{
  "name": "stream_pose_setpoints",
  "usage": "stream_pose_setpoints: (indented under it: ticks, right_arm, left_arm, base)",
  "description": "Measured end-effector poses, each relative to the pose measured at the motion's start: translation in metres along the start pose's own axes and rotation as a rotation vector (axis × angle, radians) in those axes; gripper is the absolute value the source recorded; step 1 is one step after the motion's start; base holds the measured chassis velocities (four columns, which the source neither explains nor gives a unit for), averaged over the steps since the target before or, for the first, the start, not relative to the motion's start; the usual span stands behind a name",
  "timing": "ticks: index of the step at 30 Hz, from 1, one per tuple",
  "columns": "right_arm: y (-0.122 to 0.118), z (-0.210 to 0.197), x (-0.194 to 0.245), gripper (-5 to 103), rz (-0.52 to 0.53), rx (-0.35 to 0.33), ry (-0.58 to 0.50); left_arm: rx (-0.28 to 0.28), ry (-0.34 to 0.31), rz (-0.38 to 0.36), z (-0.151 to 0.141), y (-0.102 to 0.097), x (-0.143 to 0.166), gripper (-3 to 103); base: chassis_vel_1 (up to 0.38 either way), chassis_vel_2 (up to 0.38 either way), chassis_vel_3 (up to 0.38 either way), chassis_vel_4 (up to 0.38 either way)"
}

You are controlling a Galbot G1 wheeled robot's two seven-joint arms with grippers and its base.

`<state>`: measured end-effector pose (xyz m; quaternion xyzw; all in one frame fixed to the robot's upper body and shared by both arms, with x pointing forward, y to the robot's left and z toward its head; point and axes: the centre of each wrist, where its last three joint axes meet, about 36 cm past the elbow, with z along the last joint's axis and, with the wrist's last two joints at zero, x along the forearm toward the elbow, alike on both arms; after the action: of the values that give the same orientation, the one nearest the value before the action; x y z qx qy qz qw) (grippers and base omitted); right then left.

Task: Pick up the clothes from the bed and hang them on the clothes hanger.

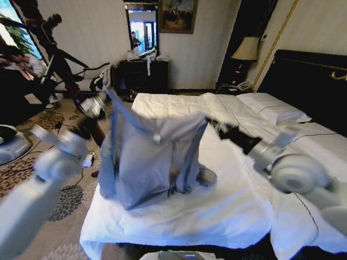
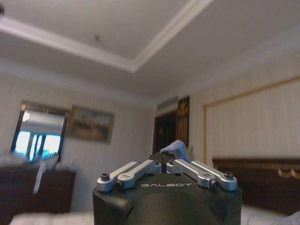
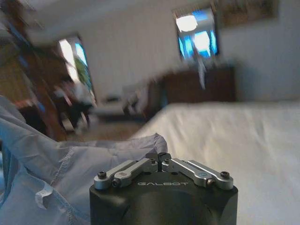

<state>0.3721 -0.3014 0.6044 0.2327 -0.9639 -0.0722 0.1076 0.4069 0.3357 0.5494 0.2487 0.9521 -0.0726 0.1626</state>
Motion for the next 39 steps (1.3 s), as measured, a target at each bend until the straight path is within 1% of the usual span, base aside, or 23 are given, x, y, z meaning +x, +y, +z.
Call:
stream_pose_setpoints:
  ticks: [2,3,6,8,9,12,14,15,17,19,20,21,22,24,26,27,30,32,35,36,37,38,39]
  right_arm:
    - [0.0,0.017,-0.006,0,0.023,-0.029,0.068]
    - [0.0,0.017,-0.006,0,0.023,-0.029,0.068]
    - [-0.002,0.056,-0.023,0,0.055,-0.067,0.195]
    - [-0.003,0.075,-0.035,0,0.06,-0.086,0.227]
    - [-0.003,0.075,-0.035,0,0.06,-0.086,0.227]
    - [0.002,0.112,-0.069,0,0.052,-0.152,0.268]
    - [0.011,0.128,-0.096,0,0.015,-0.202,0.252]
    - [0.011,0.128,-0.096,0,0.015,-0.202,0.252]
    - [0.024,0.134,-0.12,0,-0.075,-0.24,0.183]
    - [0.038,0.133,-0.138,-2,-0.178,-0.243,0.101]
    - [0.043,0.133,-0.142,3,-0.203,-0.234,0.083]
    - [0.043,0.133,-0.142,3,-0.203,-0.234,0.083]
    - [0.051,0.133,-0.147,9,-0.236,-0.225,0.067]
    - [0.065,0.133,-0.153,19,-0.263,-0.24,0.067]
    - [0.069,0.133,-0.154,19,-0.265,-0.254,0.074]
    - [0.071,0.132,-0.155,25,-0.262,-0.262,0.081]
    - [0.069,0.132,-0.159,40,-0.231,-0.272,0.11]
    - [0.067,0.132,-0.159,40,-0.207,-0.265,0.128]
    - [0.06,0.13,-0.158,57,-0.109,-0.236,0.224]
    - [0.06,0.13,-0.158,57,-0.109,-0.236,0.224]
    - [0.058,0.13,-0.155,63,-0.099,-0.234,0.235]
    - [0.058,0.13,-0.151,63,-0.097,-0.232,0.242]
    - [0.058,0.129,-0.147,73,-0.098,-0.226,0.246]
  left_arm:
    - [-0.015,0.037,-0.005,0.015,-0.001,0.006,0]
    - [-0.015,0.037,-0.005,0.015,-0.001,0.006,0]
    - [-0.052,0.104,-0.033,0.041,0.002,0.014,0]
    - [-0.073,0.14,-0.055,0.052,0.004,0.019,0]
    - [-0.073,0.14,-0.055,0.052,0.004,0.019,0]
    - [-0.136,0.223,-0.108,0.074,0.01,0.035,0]
    - [-0.196,0.262,-0.144,0.082,0.016,0.046,0]
    - [-0.196,0.262,-0.144,0.082,0.016,0.046,0]
    - [-0.253,0.297,-0.179,0.089,0.023,0.057,0]
    - [-0.285,0.317,-0.206,0.093,0.027,0.066,0]
    - [-0.292,0.323,-0.212,0.096,0.028,0.069,0]
    - [-0.292,0.323,-0.212,0.096,0.028,0.069,0]
    - [-0.3,0.333,-0.224,0.1,0.029,0.074,0]
    - [-0.301,0.343,-0.238,0.107,0.029,0.081,0]
    - [-0.298,0.346,-0.244,0.11,0.029,0.083,0]
    - [-0.294,0.348,-0.248,0.112,0.029,0.085,0]
    - [-0.287,0.357,-0.258,0.119,0.03,0.088,0]
    - [-0.286,0.359,-0.259,0.121,0.03,0.088,0]
    - [-0.279,0.362,-0.26,0.126,0.03,0.088,0]
    - [-0.279,0.362,-0.26,0.126,0.03,0.088,0]
    - [-0.278,0.364,-0.262,0.127,0.03,0.088,0]
    - [-0.278,0.366,-0.263,0.129,0.031,0.089,0]
    - [-0.278,0.37,-0.265,0.13,0.032,0.09,0]
  base:
    - [0.0,0.0,0.0,0.0]
    - [0.0,0.0,0.0,0.0]
    - [0.0,0.0,0.0,0.0]
    - [0.0,0.0,0.0,0.0]
    - [0.0,0.0,0.0,0.0]
    - [0.0,0.0,0.0,0.0]
    - [0.0,0.0,0.0,0.0]
    - [0.0,0.0,0.0,0.0]
    - [0.0,0.0,0.0,0.0]
    - [0.0,0.0,0.0,0.0]
    - [0.0,0.0,0.0,0.0]
    - [0.0,0.0,0.0,0.0]
    - [0.0,0.0,0.0,0.0]
    - [0.0,0.0,0.0,0.0]
    - [0.0,0.0,0.0,0.0]
    - [0.0,0.0,0.0,0.0]
    - [0.0,0.0,0.0,0.0]
    - [0.0,0.0,0.0,0.0]
    - [0.0,0.0,0.0,0.0]
    - [0.0,0.0,0.0,0.0]
    - [0.0,0.0,0.0,0.0]
    - [0.0,0.0,0.0,0.0]
    - [0.0,0.0,0.0,0.0]
